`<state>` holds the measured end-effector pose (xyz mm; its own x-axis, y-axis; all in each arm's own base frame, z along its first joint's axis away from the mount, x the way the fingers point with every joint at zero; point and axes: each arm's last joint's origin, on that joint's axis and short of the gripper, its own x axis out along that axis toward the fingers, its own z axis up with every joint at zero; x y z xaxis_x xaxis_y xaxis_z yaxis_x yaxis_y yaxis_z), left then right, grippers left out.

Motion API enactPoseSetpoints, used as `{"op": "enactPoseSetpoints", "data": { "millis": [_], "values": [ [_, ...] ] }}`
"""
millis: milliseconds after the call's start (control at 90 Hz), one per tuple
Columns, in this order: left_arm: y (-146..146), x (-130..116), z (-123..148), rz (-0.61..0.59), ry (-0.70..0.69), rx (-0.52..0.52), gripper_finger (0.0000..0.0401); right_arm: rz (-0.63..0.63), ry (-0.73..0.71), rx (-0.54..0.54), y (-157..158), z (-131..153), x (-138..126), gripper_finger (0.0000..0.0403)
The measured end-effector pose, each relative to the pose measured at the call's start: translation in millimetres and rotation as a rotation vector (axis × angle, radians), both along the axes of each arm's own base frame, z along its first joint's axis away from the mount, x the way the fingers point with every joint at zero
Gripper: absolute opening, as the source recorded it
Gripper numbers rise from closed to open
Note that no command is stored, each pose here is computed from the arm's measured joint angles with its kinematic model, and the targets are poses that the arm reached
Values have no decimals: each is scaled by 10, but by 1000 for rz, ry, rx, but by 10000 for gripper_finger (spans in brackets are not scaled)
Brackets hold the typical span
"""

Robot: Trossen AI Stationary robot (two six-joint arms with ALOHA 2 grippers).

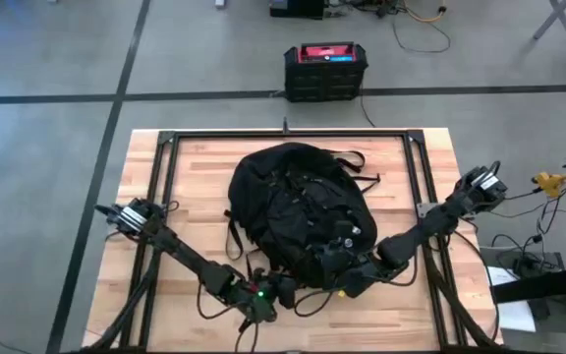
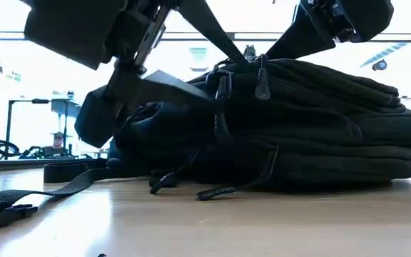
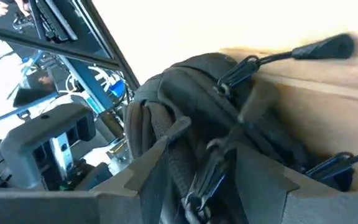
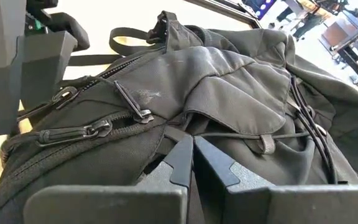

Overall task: Unpack backpack
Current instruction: Close the black backpack

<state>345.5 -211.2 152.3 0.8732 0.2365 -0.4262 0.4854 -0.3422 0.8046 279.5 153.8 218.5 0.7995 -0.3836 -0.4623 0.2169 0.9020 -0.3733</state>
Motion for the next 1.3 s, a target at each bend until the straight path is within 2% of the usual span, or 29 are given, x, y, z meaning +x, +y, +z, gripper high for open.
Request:
{"op": "enactPoseSetpoints", "data": {
  "millis": [67,156,244,367,489,611,722,900,1100,1300],
  "values": [
    [3,19,-51,5,1,-5,153,0,-1,1,0,1,1,0],
    [-9,49,-109,32,-31,-69,131,0,0,0,0,0,0,0],
    [-36,70,-137,74,-86,-149,86,0,-1,1,0,1,1,0],
    [-71,39,-123,159,-151,-142,15,0,-2,1,1,1,1,0],
    [-134,-12,-99,226,-215,-163,7,1,-1,1,1,1,1,0],
    [-243,-75,-45,278,-295,-255,1,1,-1,0,1,1,1,0],
    [-311,-113,26,364,-413,-405,0,28,-9,23,19,10,18,0],
    [-305,-147,63,581,-669,-820,0,139,25,77,128,-184,141,0],
    [-325,-206,47,667,-775,-1112,0,73,67,99,152,-470,222,0],
    [-310,-391,-121,805,-778,-1338,0,12,111,125,142,-459,99,0]
  ]
}}
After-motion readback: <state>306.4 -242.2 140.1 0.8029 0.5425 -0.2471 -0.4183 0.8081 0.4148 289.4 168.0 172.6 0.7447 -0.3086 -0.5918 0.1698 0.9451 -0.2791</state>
